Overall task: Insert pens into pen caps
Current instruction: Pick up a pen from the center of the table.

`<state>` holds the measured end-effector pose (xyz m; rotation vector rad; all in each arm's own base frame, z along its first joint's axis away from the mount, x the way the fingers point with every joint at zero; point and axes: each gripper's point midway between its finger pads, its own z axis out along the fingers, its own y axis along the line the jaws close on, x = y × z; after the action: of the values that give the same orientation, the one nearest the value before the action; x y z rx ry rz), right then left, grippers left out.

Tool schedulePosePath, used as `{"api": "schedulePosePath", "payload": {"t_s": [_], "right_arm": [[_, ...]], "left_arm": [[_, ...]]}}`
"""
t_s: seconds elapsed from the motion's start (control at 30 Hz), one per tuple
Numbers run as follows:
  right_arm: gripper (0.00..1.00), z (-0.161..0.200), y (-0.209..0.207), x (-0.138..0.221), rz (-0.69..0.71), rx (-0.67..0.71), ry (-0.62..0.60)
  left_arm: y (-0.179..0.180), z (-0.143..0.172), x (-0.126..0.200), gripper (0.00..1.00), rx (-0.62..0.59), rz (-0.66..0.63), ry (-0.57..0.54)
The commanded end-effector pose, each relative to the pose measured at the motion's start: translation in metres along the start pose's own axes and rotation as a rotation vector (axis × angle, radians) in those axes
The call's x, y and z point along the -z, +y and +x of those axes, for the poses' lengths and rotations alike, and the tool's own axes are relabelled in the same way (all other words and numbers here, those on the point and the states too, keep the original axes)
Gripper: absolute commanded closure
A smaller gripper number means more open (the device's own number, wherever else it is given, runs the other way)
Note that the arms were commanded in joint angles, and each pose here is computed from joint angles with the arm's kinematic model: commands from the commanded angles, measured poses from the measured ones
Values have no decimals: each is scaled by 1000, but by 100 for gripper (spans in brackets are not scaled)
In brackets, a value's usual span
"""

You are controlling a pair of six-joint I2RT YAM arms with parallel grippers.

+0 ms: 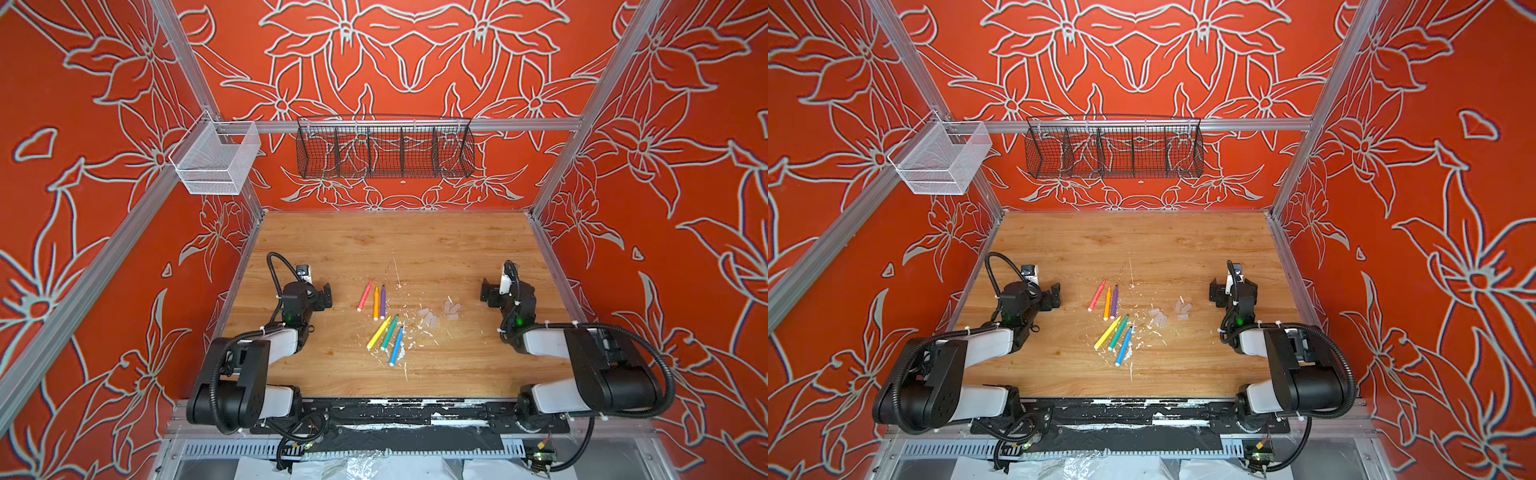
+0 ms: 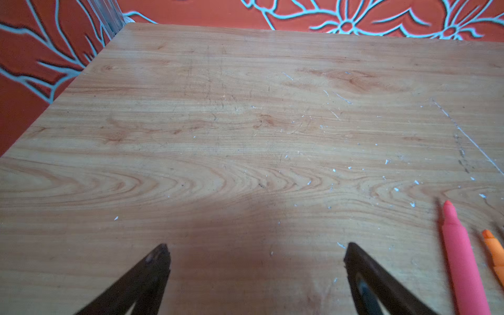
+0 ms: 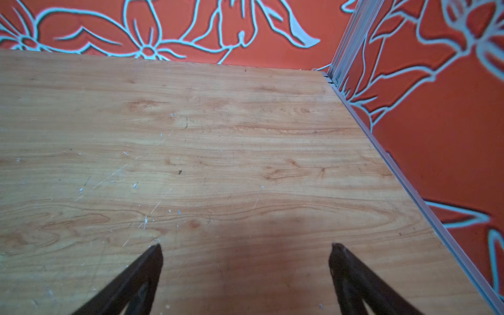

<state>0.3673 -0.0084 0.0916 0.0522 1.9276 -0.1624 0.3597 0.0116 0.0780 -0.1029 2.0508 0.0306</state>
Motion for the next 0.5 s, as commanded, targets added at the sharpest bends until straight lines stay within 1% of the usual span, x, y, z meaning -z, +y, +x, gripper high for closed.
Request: {"api": "schedulePosePath", "payload": {"t_s": [0.0, 0.47], "right_arm": [[3, -6, 3, -2, -14, 9, -16], [2, -6, 3, -2, -13, 6, -13]], "left_arm": [[0, -11, -1, 2, 4, 4, -29], [0, -11, -3, 2, 5, 4, -23]]}}
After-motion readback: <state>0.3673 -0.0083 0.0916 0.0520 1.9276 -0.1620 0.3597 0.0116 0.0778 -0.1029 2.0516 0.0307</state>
